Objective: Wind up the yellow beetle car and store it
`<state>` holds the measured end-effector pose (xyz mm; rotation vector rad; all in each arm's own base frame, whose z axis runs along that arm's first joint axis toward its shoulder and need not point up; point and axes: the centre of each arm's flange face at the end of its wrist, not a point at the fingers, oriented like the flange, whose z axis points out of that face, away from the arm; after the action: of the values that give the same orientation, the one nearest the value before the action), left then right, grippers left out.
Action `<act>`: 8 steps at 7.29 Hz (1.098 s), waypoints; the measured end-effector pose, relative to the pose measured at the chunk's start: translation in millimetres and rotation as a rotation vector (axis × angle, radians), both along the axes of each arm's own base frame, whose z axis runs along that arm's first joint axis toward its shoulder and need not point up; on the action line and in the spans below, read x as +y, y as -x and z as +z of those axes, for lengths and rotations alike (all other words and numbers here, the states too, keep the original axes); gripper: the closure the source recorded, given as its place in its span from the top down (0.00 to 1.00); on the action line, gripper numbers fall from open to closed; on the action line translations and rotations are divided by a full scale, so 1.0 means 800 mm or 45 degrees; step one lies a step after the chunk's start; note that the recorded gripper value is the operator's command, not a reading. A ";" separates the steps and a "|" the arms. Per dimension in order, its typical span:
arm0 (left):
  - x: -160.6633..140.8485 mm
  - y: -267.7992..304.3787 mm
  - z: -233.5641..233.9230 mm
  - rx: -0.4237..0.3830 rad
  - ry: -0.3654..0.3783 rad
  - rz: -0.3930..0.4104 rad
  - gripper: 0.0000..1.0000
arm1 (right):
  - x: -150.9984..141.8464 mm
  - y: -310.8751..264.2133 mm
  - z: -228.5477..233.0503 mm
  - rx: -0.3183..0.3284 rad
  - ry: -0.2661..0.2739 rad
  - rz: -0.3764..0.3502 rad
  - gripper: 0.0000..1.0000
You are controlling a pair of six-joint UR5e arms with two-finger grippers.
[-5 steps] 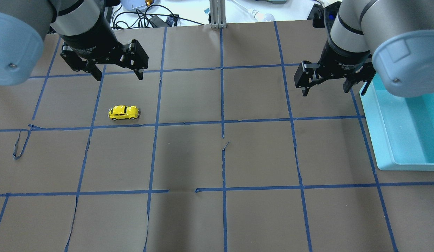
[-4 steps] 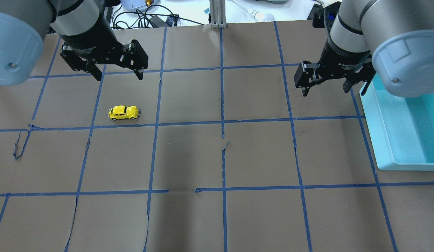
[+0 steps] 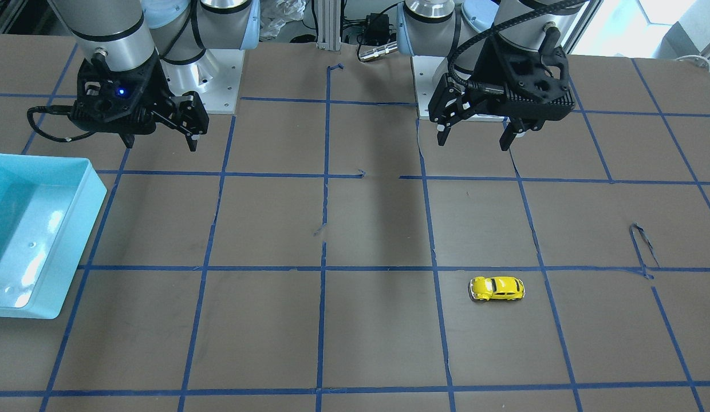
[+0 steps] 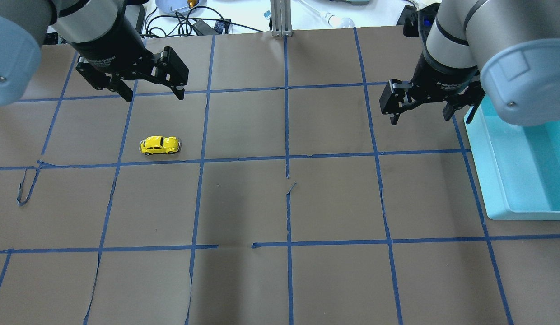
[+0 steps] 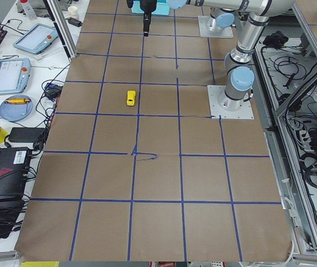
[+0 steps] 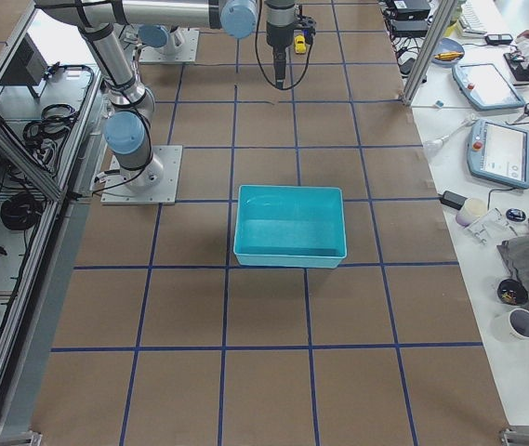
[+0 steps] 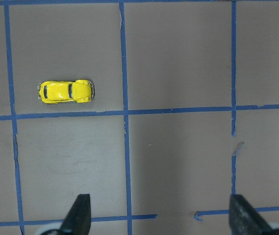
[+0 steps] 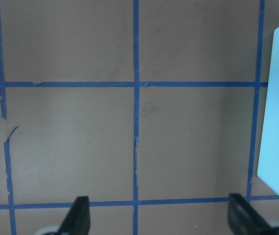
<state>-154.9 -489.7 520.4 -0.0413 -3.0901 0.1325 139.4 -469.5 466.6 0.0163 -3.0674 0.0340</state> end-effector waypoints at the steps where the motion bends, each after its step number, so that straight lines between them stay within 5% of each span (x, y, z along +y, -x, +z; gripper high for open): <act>1: 0.001 0.000 0.000 -0.001 0.000 -0.001 1.00 | 0.000 0.001 0.000 0.002 0.002 -0.001 1.00; 8: 0.001 0.000 -0.001 -0.004 -0.005 -0.010 1.00 | -0.003 0.005 0.002 0.008 0.020 -0.002 1.00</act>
<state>-155.0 -488.6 520.0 -0.0529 -3.0926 0.1262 135.4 -472.3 468.1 0.0129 -3.0611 0.0574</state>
